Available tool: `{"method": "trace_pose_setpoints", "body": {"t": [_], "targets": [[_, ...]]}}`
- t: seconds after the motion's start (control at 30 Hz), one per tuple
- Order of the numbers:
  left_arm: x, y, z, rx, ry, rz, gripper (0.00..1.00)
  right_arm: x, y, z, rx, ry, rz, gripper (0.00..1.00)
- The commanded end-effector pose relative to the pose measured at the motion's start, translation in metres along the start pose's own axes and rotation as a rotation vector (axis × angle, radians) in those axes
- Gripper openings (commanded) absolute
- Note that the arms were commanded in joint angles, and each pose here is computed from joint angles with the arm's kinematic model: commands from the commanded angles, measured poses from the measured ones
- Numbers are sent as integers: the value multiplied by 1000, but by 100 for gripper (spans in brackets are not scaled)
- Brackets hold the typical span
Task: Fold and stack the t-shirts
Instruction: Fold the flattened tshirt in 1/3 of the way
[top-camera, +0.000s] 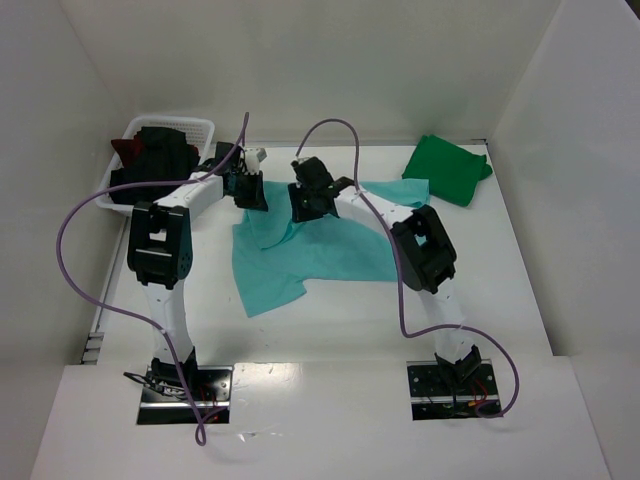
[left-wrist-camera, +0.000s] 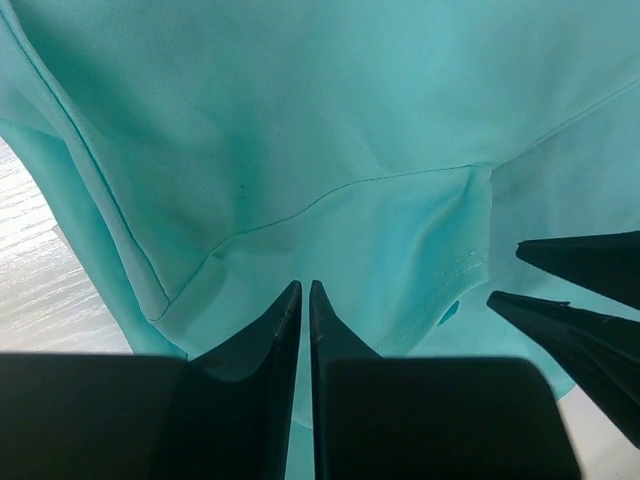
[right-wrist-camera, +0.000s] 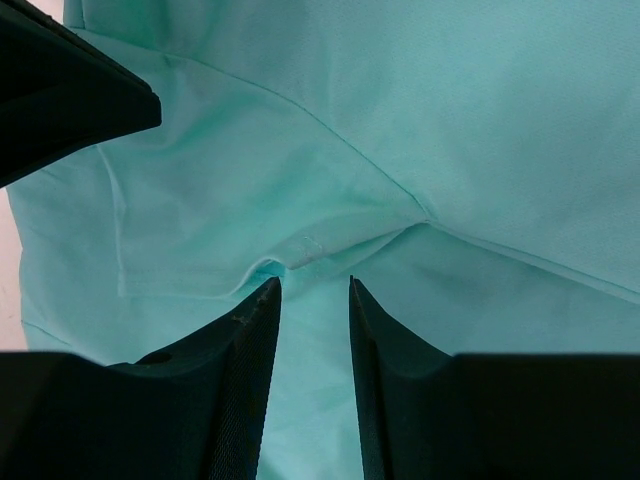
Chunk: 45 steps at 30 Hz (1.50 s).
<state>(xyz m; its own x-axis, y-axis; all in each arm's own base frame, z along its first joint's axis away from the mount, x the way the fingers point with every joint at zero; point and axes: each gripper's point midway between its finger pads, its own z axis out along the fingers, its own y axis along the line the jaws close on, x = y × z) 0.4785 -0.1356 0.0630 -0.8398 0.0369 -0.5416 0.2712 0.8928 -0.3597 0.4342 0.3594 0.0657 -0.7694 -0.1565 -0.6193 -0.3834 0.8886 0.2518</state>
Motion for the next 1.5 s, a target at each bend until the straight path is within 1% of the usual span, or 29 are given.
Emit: {"method": "trace_pose_setpoints", "body": {"t": [0.0,0.1,0.2,0.27,0.33,0.4,0.47,0.63,0.73,0.87,0.9,1.0,1.07,1.13,1.17,1.23,1.37,1.47], "targets": [[4,0,2,23,8,4,14,-3,16,1,10,-18,-60,39],[4,0,2,23,8,4,15,6,19,7,35,-1,-99,39],[9,2,5,21,25,6,15,16,13,15,55,22,-100,39],[9,2,5,21,25,6,15,14,14,16,52,14,-90,39],[12,3,6,21,33,11,15,15,11,17,64,10,-91,46],[12,3,6,21,33,11,15,16,10,19,71,3,-91,46],[12,5,6,12,33,12,15,13,4,19,104,-9,-91,43],[15,9,5,6,38,1,15,3,-16,15,227,-54,-92,31],[18,9,5,6,46,-3,15,-2,-17,14,233,-65,-100,27],[24,12,8,5,63,-1,15,3,-25,15,275,-52,-105,21],[28,11,9,14,72,-5,15,3,-27,15,287,-56,-105,18],[28,11,9,14,72,-5,15,7,-29,13,290,-49,-97,16],[31,12,12,13,80,-8,15,11,-30,7,292,-43,-89,11],[33,12,11,13,89,-12,15,17,-24,3,253,-35,-62,6],[33,14,11,4,88,-12,15,19,-22,2,236,-31,-61,6],[29,15,11,-8,80,-8,15,28,-11,2,167,-17,-29,0],[29,19,11,-26,79,-7,15,43,-4,-1,107,12,-2,0],[30,23,9,-32,84,-18,16,43,6,-12,52,5,9,0]]}}
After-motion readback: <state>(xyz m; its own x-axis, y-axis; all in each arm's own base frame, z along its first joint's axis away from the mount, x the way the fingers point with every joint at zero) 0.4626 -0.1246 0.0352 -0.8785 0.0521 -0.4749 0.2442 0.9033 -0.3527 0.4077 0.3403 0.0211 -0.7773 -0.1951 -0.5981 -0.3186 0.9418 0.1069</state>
